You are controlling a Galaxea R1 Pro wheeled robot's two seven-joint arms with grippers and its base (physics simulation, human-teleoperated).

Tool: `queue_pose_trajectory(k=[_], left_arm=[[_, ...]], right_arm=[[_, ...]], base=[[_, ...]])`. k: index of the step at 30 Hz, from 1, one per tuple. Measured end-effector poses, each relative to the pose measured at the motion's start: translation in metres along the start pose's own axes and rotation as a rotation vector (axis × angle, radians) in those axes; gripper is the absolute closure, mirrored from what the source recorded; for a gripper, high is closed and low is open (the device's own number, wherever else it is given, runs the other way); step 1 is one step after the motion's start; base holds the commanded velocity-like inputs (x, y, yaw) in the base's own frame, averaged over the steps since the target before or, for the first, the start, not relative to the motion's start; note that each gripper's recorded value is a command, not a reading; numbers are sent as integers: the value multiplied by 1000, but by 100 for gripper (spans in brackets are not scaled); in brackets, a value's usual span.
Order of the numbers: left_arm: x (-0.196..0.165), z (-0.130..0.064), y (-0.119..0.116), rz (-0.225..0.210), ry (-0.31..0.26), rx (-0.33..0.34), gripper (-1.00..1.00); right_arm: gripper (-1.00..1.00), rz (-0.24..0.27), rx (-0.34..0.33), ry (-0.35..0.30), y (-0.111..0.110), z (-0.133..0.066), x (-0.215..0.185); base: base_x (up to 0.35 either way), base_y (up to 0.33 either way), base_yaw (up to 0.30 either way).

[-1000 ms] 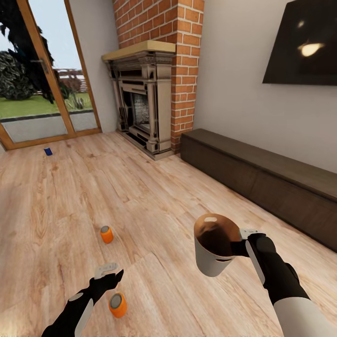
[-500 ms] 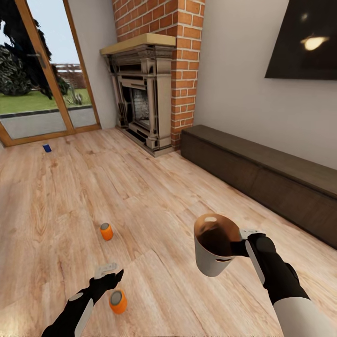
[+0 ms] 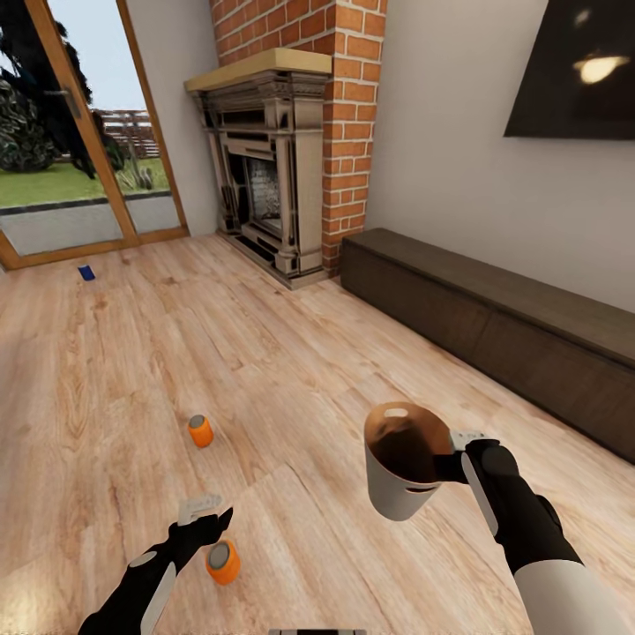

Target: Put the three can of soda from the living room inside the tash can in the kitchen.

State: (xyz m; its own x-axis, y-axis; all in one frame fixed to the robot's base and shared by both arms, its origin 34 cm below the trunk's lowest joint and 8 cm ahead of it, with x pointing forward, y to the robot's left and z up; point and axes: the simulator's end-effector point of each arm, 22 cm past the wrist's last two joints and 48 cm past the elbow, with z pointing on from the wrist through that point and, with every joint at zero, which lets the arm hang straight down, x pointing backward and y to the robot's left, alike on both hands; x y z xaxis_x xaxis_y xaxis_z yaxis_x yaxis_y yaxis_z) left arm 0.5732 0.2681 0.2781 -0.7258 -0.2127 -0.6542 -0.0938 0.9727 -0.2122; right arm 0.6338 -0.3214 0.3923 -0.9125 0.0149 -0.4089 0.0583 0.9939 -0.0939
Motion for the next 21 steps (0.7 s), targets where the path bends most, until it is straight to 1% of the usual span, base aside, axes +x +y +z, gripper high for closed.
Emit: queue_pose_trajectory(k=[21], left_arm=[[16,6,4,-2,29,-7,-100]], right_arm=[[100,-4,-1,30,2,14,11]], base=[[0,0,0]])
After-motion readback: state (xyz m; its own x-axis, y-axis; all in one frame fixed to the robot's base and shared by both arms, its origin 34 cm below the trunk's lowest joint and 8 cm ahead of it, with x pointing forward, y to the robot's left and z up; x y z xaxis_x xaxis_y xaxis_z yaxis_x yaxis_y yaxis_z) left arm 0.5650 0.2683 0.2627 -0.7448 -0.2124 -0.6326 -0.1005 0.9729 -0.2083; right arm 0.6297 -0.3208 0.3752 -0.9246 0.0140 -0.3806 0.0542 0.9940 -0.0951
